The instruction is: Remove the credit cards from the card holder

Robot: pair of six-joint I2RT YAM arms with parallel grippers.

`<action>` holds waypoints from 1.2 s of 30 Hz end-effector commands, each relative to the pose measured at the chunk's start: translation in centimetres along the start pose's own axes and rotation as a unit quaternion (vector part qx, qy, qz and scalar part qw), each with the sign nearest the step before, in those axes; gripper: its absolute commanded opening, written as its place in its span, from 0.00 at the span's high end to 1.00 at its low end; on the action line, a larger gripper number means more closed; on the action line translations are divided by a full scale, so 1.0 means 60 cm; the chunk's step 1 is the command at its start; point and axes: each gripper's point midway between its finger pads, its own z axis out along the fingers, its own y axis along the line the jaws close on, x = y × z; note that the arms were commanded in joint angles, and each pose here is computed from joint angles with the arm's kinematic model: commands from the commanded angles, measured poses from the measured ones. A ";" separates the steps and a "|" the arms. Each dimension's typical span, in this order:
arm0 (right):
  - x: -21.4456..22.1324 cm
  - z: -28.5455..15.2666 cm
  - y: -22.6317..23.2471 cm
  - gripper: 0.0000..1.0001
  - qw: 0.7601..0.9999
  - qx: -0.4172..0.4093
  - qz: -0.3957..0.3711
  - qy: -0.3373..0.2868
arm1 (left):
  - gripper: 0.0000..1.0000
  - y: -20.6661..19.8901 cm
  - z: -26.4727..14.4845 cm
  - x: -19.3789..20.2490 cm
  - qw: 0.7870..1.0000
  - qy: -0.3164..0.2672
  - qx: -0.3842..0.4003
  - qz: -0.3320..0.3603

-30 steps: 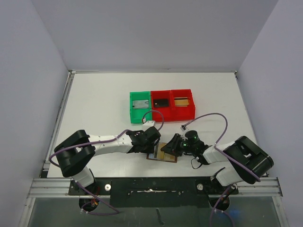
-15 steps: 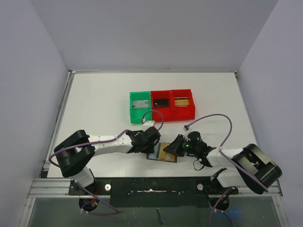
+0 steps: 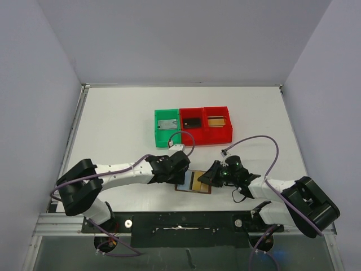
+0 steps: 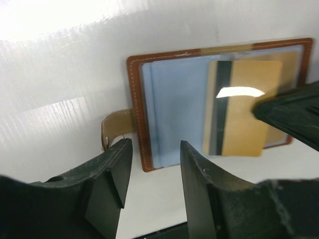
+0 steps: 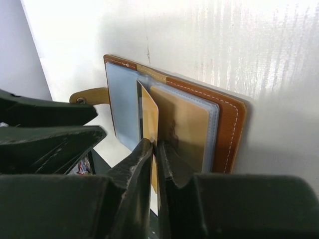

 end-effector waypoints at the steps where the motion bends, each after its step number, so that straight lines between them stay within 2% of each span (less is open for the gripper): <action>1: -0.012 0.003 0.004 0.93 1.000 0.003 -0.013 -0.005 | 0.59 -0.072 -0.065 -0.065 0.995 -0.051 0.091 -0.009; 5: -0.010 0.003 0.001 0.92 1.000 0.005 -0.012 -0.003 | 0.59 -0.118 -0.072 -0.065 0.981 -0.053 0.187 -0.026; 8: -0.010 0.003 0.000 0.92 1.000 0.008 -0.011 -0.004 | 0.66 -0.121 -0.048 -0.045 0.975 -0.027 0.212 -0.055; 15: -0.010 0.002 0.001 0.92 1.000 0.006 -0.012 -0.004 | 0.81 -0.094 0.017 0.002 0.981 0.016 0.182 -0.063; 19: -0.011 0.003 0.008 0.89 1.000 -0.004 -0.012 -0.003 | 0.89 -0.064 0.042 0.027 0.988 0.033 0.136 -0.067; 23: -0.013 0.004 0.015 0.77 1.000 -0.015 -0.009 -0.006 | 0.90 -0.036 0.048 0.041 0.992 0.040 0.100 -0.065; 25: -0.014 0.006 0.017 0.75 1.000 -0.018 -0.009 -0.006 | 0.91 -0.029 0.048 0.045 0.993 0.042 0.095 -0.064; 33: -0.008 0.013 0.030 0.76 0.999 -0.046 -0.004 0.005 | 0.92 -0.026 0.051 0.049 0.993 0.045 0.091 -0.064; 36: -0.003 0.017 0.025 0.81 0.999 -0.042 0.000 0.010 | 0.92 -0.027 0.051 0.048 0.993 0.045 0.090 -0.062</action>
